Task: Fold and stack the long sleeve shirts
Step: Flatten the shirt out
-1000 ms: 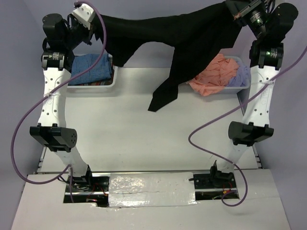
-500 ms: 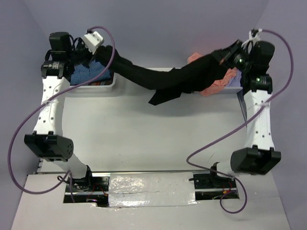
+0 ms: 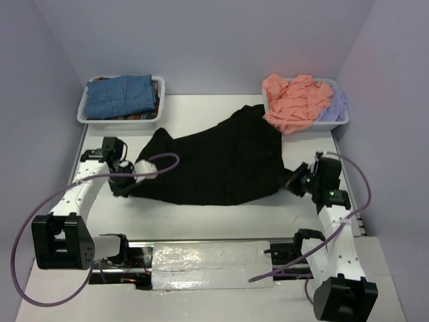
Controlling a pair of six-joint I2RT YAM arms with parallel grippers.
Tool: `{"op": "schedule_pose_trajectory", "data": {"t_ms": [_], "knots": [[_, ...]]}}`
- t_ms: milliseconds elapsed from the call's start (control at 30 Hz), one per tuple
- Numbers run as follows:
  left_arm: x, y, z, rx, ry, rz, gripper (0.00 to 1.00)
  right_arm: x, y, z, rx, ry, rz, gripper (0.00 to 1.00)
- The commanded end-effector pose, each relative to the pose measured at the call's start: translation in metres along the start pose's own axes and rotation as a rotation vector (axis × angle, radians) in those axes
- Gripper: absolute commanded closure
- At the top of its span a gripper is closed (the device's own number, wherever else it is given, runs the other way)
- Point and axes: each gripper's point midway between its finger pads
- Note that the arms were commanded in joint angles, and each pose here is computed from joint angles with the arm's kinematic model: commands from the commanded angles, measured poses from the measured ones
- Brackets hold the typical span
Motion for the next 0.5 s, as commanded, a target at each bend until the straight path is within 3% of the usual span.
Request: {"op": "schedule_pose_trajectory", "data": {"t_ms": [0, 200, 467], "knots": [[-0.003, -0.046, -0.006, -0.088, 0.048, 0.150, 1.00, 0.000, -0.035, -0.026, -0.132, -0.101, 0.023, 1.00], [-0.026, -0.091, -0.021, -0.101, 0.001, 0.327, 1.00, -0.012, -0.088, -0.069, -0.282, -0.238, 0.089, 1.00], [-0.020, -0.101, -0.011, -0.140, 0.055, 0.394, 1.00, 0.024, -0.052, -0.081, -0.264, -0.415, -0.089, 1.00]]}}
Point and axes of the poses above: each gripper's point midway between its finger pads, its own x axis back along the fingers, its own z axis along the line the jaws close on, y = z × x, and after that the axes turned 13 degrees about x, right-handed
